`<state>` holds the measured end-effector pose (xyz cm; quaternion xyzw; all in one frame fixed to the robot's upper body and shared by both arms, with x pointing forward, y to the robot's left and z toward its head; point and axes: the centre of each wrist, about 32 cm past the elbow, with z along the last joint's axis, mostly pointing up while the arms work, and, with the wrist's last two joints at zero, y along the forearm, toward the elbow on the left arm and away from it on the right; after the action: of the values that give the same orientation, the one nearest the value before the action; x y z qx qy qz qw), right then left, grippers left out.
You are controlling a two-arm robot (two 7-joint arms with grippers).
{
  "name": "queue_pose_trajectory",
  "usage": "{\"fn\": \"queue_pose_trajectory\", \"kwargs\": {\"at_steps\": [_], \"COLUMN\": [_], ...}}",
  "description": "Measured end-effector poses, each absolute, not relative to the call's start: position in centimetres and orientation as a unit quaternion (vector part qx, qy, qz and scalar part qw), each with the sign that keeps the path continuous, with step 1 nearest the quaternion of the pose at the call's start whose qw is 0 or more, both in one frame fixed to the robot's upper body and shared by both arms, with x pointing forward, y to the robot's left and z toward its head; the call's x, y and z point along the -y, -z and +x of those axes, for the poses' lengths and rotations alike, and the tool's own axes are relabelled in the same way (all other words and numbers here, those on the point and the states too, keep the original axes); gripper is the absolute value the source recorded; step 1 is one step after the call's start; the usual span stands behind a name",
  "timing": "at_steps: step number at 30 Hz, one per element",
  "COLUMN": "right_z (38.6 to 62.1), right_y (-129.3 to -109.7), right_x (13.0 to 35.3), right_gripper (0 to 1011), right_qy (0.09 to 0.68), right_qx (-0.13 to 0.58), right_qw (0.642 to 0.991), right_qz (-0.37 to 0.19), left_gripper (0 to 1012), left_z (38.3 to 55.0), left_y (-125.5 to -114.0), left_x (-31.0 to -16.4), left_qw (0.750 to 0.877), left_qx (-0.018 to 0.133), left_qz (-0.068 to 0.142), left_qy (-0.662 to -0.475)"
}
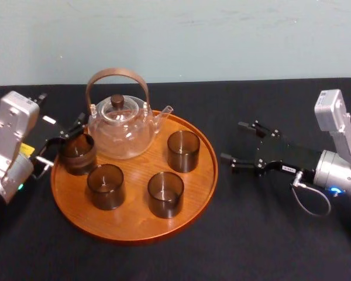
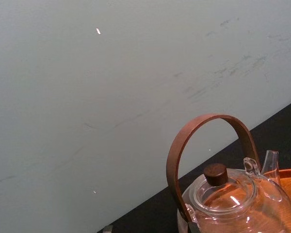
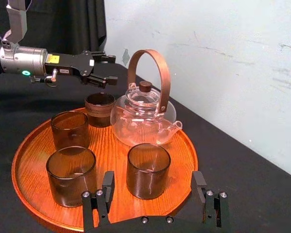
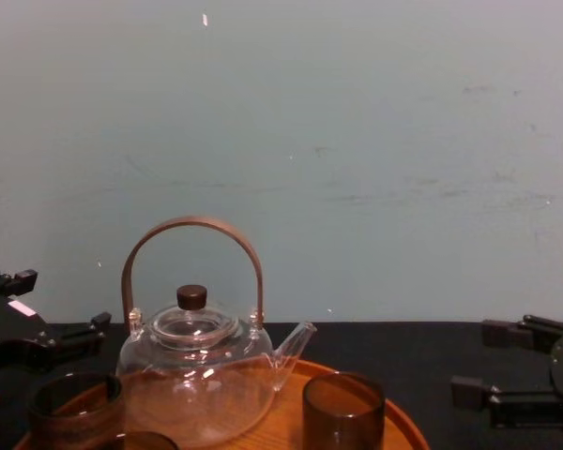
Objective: Pick up the glass from the table and place it on the tray.
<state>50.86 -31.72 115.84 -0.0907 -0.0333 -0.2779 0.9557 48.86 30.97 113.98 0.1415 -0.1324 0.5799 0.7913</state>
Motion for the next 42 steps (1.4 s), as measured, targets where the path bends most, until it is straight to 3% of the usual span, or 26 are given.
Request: {"fn": "queue_pose_trajectory", "kwargs": {"at_steps": [10,25,42], "right_z": [50.6,49.6,49.2], "right_y": [-116.2,-117.1,-115.4], "right_x": [32.1,32.3,31.9], "right_gripper": [1002,1002,1002], "right_qy": [0.315,0.434,0.538], "right_qx": [0.038,0.047,0.029], "right_qw": [0.945,0.898,0.839], "right_qz": [-0.074,-0.046,-0.071], "left_gripper": [1001,1001,1001], "left_z": [48.9,48.9,48.9], "left_y": [-114.0,-114.0,-114.0], "left_x": [-31.0,-31.0,-31.0], "left_qw": [0.791,0.791,0.791], "left_qx": [0.132,0.132,0.132], "left_qz": [0.141,0.142,0.142], "left_qy": [-0.580,-0.580,-0.580]}}
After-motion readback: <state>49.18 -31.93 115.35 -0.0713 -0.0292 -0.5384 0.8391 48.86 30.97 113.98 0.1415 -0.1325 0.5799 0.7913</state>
